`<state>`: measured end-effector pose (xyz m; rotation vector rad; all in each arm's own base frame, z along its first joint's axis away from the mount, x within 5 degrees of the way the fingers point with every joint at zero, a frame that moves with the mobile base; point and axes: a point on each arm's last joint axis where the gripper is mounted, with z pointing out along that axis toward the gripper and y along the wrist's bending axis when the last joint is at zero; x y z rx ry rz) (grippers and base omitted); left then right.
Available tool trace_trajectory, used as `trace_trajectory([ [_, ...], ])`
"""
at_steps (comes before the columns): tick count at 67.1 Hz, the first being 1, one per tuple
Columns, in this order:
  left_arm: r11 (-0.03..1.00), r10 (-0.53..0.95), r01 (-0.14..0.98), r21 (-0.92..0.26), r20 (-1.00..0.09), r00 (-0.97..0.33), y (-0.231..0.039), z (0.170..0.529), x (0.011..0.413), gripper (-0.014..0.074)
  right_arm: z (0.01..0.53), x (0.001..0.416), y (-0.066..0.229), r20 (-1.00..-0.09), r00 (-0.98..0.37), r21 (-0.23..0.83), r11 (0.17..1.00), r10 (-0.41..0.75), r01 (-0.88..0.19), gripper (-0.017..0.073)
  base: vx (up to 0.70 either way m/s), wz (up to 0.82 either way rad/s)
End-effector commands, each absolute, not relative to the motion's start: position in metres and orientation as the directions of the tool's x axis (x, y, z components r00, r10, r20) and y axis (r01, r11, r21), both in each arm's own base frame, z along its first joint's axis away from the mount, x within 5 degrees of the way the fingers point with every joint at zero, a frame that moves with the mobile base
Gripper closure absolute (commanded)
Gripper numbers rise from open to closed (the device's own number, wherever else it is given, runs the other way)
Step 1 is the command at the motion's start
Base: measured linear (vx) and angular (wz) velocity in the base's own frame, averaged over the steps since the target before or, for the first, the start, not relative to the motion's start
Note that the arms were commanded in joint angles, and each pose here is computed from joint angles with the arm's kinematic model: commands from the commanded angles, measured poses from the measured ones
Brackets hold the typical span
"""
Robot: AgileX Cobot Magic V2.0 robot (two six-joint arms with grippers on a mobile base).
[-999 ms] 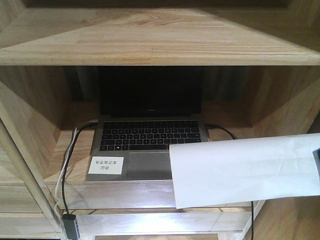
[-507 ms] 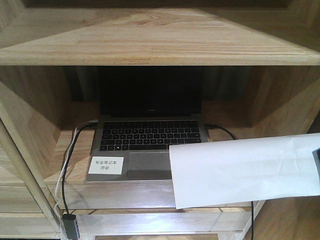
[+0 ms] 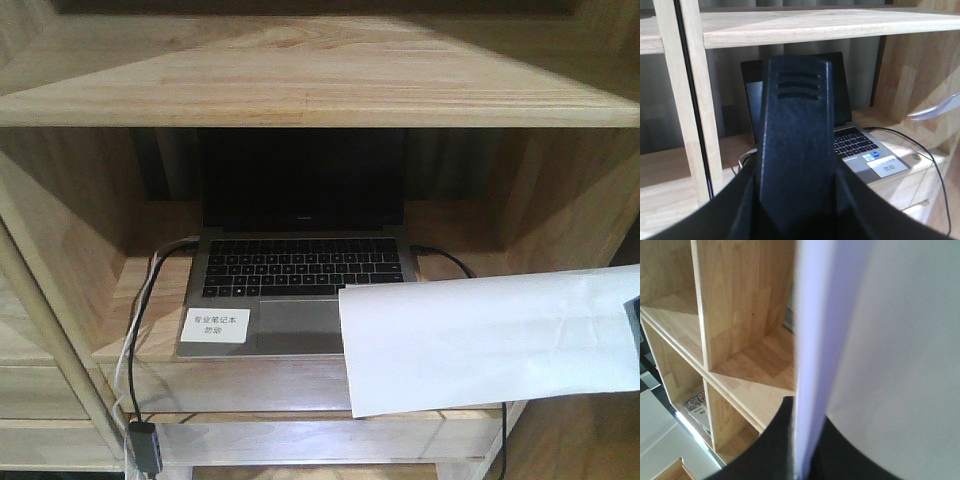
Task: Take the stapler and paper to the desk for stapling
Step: 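Pull the paper sheet off the shelf with the right gripper, then drive the base away from the shelf toward the wooden desk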
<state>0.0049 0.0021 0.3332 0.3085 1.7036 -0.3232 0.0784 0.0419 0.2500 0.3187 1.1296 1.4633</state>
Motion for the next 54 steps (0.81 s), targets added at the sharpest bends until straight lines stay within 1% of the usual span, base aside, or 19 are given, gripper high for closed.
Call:
trace_trajectory([
  [1, 0.918, -0.028, 0.395, -0.042, -0.999, -0.041, 0.0014, 0.3505, 0.0054, 0.06, 0.2466, 0.0748, 0.0412, -0.387, -0.262, 0.763, 0.148, 0.884, -0.629, 0.0566, -0.05, 0.01],
  [54, 0.918, -0.028, 0.394, -0.042, -0.999, -0.041, 0.0014, 0.3505, 0.0054, 0.06, 0.2464, 0.0751, 0.0412, -0.387, -0.263, 0.765, 0.148, 0.884, -0.627, 0.0566, -0.14, 0.03],
])
